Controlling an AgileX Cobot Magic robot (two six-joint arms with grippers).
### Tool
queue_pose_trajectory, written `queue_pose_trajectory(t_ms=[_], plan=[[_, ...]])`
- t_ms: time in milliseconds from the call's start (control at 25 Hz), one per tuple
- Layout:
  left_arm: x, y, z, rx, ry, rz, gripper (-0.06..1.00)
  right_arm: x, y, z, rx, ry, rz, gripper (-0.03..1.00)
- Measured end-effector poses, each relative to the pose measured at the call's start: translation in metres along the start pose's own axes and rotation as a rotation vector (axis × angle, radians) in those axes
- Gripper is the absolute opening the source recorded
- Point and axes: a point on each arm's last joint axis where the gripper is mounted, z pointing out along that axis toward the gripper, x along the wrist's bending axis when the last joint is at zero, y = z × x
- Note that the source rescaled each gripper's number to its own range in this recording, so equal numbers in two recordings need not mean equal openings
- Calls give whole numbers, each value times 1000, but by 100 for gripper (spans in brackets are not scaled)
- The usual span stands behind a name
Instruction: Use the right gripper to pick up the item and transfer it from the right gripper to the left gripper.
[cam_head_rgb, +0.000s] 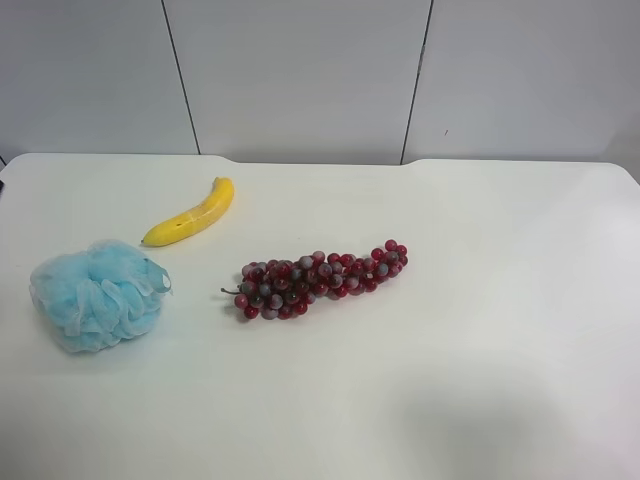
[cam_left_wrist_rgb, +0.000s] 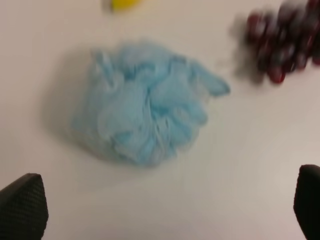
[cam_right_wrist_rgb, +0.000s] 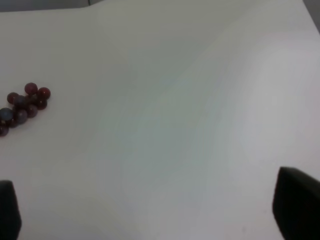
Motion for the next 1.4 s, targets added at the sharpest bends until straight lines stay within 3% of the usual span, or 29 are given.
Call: queue_pose_trajectory(t_ms=[200, 360, 560, 800, 1400], plan=[[-7, -40, -26, -136, 40, 5, 99, 0, 0, 0, 0, 0, 0, 100], [-12, -107, -20, -189, 54, -55, 99, 0, 0, 0, 0, 0, 0, 100], [-16, -144, -23, -305, 67, -54, 100, 0, 0, 0, 0, 0, 0, 100], [-15, -160, -32, -402, 108, -76, 100, 0, 0, 0, 0, 0, 0, 100], [-14, -161, -32, -404, 124, -76, 100, 0, 0, 0, 0, 0, 0, 100]])
